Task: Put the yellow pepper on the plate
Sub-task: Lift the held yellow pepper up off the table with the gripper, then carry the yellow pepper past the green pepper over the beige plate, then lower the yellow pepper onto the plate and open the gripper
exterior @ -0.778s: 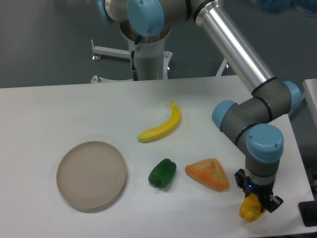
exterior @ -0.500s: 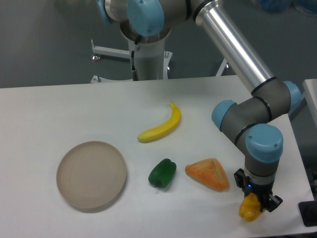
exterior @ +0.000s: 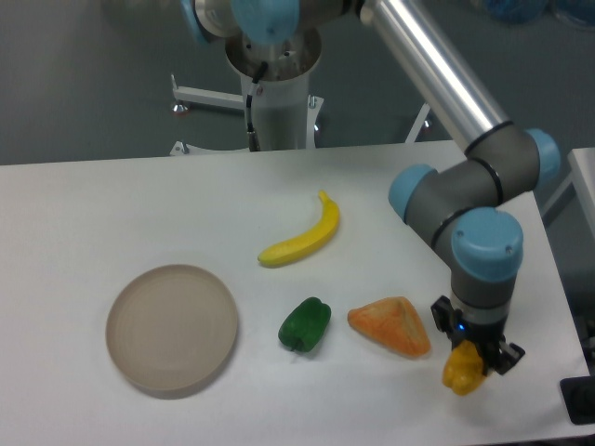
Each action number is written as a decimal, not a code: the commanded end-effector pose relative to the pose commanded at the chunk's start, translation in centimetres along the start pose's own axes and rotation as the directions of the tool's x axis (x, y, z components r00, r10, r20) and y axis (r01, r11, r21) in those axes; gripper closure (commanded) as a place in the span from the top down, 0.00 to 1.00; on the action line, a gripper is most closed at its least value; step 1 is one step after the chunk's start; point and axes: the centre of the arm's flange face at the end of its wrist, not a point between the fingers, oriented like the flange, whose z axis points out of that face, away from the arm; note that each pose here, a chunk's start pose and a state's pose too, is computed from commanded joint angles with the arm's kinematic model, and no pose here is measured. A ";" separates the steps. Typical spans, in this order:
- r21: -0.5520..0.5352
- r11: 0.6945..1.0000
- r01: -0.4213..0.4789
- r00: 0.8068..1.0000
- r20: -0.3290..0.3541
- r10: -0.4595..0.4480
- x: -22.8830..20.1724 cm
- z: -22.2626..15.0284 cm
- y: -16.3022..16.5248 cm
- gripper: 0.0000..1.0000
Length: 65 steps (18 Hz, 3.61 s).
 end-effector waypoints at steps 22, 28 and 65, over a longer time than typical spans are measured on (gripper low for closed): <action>-0.081 0.927 0.366 0.919 -0.128 -0.373 21.4 -8.3 -18.1 0.56; -0.101 0.913 0.395 0.903 -0.141 -0.406 28.4 -8.0 -23.3 0.56; -0.161 0.909 0.385 0.899 -0.160 -0.408 31.6 -4.4 -24.8 1.00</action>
